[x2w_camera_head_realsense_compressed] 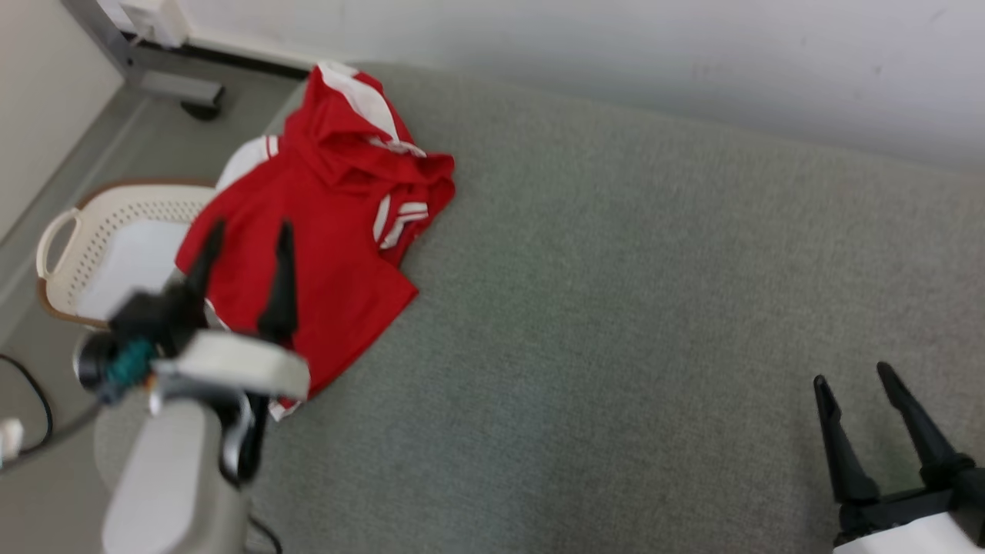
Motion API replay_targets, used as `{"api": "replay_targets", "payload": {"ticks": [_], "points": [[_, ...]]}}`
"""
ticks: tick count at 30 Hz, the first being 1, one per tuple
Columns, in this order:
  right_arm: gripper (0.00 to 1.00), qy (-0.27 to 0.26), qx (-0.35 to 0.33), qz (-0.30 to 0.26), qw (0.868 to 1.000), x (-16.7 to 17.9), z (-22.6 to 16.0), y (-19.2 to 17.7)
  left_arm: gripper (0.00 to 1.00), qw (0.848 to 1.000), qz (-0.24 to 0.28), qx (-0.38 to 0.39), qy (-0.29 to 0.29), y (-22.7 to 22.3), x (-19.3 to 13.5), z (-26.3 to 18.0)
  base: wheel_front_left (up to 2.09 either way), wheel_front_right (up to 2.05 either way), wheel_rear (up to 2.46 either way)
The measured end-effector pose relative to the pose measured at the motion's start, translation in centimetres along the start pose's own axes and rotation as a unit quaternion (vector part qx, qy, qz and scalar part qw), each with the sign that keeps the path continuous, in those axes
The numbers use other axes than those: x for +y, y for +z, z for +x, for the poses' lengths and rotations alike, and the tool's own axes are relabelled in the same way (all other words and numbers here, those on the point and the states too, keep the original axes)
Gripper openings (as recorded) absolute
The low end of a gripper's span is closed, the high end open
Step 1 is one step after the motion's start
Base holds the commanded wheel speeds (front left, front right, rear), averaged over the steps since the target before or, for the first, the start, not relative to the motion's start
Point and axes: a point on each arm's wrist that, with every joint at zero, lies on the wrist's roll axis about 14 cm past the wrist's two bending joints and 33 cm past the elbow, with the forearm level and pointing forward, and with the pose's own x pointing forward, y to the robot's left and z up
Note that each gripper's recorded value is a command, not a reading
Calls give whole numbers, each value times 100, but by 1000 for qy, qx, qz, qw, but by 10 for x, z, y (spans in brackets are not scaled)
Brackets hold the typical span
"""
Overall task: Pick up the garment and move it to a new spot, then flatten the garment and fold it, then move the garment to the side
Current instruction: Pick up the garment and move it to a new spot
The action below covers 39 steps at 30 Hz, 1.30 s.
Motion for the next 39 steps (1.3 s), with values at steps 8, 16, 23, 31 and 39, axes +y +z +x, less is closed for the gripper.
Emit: {"api": "replay_targets", "payload": {"ticks": [8,16,23,31,39], "points": [[100,2,49,-21,999,-40,12,-46,100,999,10,37,0,-9,3,101,0,0,0],[100,1,53,-21,998,-63,21,-66,100,989,38,140,-19,-62,-12,157,0,0,0],[100,-5,48,-14,999,-70,21,-72,100,961,107,255,12,-118,1,165,0,0,0],[100,-16,45,-12,999,-72,19,-67,0,944,77,321,10,-139,-2,149,0,0,0],[100,-29,44,-14,999,-65,8,-49,0,971,53,235,13,-67,10,168,0,0,0]]}}
